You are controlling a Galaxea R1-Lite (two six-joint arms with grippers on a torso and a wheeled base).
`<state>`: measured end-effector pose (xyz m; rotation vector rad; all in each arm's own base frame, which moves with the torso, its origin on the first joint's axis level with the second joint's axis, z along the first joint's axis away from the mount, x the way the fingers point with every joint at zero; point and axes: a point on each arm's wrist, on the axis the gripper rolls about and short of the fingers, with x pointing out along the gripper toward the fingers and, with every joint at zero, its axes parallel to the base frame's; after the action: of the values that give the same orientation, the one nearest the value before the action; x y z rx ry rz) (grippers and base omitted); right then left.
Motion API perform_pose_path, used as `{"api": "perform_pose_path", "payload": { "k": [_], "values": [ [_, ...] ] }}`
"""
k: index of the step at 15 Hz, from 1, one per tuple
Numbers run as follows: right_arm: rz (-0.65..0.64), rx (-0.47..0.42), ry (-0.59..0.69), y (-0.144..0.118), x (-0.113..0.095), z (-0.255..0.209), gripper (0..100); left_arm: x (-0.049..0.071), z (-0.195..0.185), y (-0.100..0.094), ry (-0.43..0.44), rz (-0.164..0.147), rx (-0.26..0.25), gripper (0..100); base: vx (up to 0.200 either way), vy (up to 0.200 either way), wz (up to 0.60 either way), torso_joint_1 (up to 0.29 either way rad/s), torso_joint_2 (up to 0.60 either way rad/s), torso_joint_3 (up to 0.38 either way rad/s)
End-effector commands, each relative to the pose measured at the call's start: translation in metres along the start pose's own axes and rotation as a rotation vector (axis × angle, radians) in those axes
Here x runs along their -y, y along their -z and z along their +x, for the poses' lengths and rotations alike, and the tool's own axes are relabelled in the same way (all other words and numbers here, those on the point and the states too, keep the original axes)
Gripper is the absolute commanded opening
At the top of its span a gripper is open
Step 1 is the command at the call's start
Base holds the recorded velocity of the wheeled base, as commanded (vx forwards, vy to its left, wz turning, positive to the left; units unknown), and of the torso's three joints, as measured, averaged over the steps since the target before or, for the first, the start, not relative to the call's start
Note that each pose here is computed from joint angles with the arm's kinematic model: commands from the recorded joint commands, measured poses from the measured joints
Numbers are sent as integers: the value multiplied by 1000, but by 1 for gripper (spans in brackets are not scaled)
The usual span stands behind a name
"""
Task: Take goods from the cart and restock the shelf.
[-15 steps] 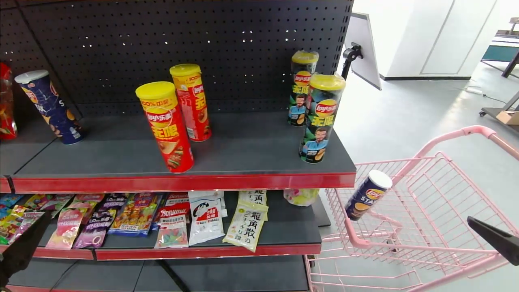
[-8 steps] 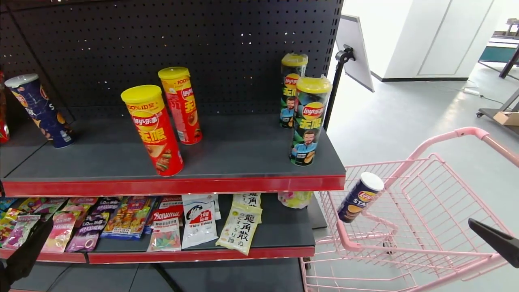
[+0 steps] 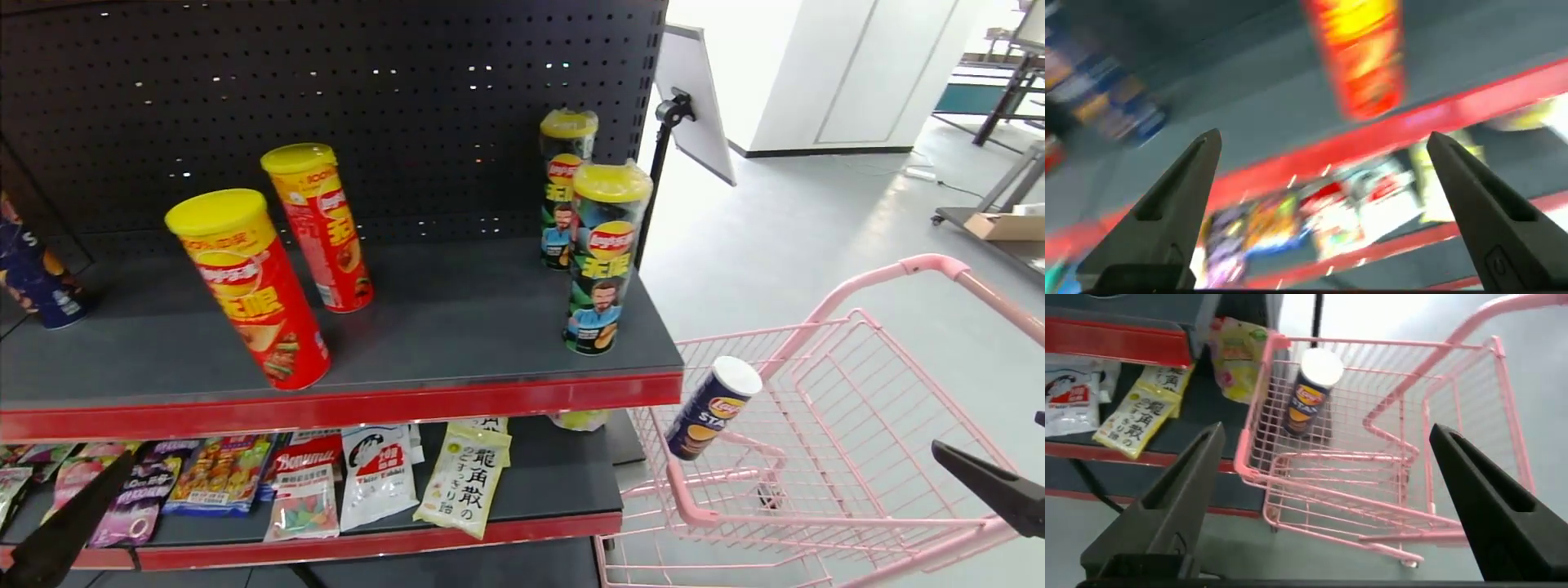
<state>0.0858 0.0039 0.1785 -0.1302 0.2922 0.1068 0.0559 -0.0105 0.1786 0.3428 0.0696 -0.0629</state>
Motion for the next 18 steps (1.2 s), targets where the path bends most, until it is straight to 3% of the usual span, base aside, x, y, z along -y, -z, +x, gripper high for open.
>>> {"api": "perform_pose_path", "payload": {
  "k": [1, 4, 10, 18],
  "values": [
    [1, -8, -1, 0, 0, 1, 100, -1, -9, 1, 15, -4, 27, 100, 0, 0, -600, 7, -2, 2],
    [2, -10, -1, 0, 0, 2, 100, -1, -11, 1, 33, -4, 33, 100, 0, 0, -600, 2, -1, 2],
    [6, -30, 10, 0, 1, 6, 100, -1, -12, 3, 38, -3, 31, 100, 0, 0, 0, 0, 0, 0],
    [3, -96, -16, -7, 2, 28, 100, -1, -21, 9, 35, -7, 49, 100, 0, 0, 0, -144, 350, 208]
  ]
}}
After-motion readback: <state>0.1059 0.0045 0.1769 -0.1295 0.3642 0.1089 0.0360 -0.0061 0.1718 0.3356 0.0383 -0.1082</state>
